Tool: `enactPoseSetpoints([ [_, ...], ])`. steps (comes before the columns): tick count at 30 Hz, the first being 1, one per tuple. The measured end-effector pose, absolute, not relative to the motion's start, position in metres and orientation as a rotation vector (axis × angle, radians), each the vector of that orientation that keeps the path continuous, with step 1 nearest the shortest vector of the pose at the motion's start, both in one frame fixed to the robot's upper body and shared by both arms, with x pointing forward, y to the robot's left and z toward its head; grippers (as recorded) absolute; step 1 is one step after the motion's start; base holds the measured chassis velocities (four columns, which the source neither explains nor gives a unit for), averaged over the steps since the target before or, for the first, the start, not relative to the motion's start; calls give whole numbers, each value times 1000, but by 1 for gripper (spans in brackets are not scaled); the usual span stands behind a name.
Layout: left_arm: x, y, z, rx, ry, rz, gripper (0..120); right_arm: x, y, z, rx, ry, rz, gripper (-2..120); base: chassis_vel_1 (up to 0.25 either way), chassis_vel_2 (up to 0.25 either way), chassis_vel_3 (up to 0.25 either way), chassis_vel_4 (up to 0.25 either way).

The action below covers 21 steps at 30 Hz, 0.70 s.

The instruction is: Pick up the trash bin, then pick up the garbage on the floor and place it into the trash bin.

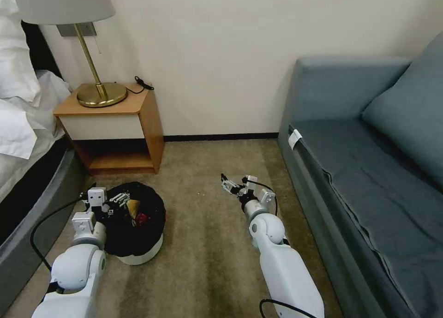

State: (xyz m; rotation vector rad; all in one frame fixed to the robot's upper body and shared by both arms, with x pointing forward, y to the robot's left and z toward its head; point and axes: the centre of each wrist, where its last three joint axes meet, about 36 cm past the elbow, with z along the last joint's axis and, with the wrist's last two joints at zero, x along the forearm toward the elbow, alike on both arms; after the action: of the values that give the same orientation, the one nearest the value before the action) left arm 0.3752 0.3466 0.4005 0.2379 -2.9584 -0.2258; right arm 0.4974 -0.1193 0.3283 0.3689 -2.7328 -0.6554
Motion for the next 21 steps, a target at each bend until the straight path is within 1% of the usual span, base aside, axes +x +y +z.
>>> enactPoseSetpoints([
  [21, 375, 347, 401, 241, -2958, -225, 100, 497, -119, 329, 370, -2733, -655, 100, 0, 0, 0, 0],
])
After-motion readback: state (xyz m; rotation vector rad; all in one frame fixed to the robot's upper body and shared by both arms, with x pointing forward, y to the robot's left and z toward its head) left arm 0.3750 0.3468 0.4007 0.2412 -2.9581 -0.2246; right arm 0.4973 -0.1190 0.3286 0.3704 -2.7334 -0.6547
